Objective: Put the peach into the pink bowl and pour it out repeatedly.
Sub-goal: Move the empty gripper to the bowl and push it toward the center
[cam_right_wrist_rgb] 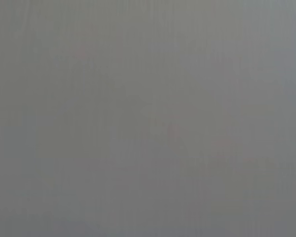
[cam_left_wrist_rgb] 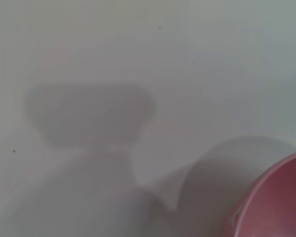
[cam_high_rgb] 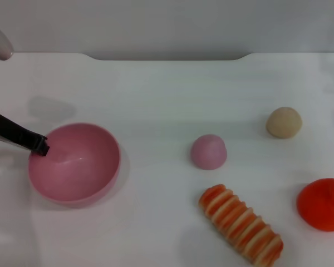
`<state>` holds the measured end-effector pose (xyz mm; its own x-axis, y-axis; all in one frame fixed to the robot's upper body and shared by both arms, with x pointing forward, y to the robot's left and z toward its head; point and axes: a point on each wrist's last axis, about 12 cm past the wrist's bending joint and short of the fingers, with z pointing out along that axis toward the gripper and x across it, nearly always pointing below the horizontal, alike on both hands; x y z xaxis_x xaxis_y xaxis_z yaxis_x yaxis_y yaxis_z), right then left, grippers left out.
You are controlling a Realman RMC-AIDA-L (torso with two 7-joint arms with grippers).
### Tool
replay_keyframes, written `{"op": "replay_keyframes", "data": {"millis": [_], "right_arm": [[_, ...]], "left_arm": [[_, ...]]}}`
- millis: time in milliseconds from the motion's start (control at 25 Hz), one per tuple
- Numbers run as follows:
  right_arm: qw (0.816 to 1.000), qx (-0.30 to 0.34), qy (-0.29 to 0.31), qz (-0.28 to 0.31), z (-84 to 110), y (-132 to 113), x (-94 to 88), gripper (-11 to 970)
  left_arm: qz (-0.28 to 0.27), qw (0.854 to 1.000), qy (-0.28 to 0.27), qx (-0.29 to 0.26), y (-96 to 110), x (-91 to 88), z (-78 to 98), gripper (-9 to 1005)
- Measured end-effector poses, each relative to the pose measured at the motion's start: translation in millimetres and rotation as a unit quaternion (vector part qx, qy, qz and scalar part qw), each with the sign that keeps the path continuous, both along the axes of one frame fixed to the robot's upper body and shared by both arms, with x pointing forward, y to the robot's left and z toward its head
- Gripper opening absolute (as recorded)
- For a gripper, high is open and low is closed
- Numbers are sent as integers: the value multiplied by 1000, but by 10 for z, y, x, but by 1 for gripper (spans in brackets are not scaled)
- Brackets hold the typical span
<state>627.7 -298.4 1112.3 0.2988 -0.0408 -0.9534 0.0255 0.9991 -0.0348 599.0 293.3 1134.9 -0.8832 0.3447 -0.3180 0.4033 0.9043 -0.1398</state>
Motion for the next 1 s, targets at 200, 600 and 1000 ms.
{"op": "replay_keyframes", "data": {"millis": [200,600,1000], "right_arm": [[995,83,-1,49,80,-24,53,467],[854,61,183,484,961,273,131,468],[724,-158,447,501,1040,648,193,468]], "left_arm": [[1,1000,-3,1,7,7,5,41],[1,1000,-12,4,20,31,24,41],[-19,999,-41,7,-109,156,206,41]]}}
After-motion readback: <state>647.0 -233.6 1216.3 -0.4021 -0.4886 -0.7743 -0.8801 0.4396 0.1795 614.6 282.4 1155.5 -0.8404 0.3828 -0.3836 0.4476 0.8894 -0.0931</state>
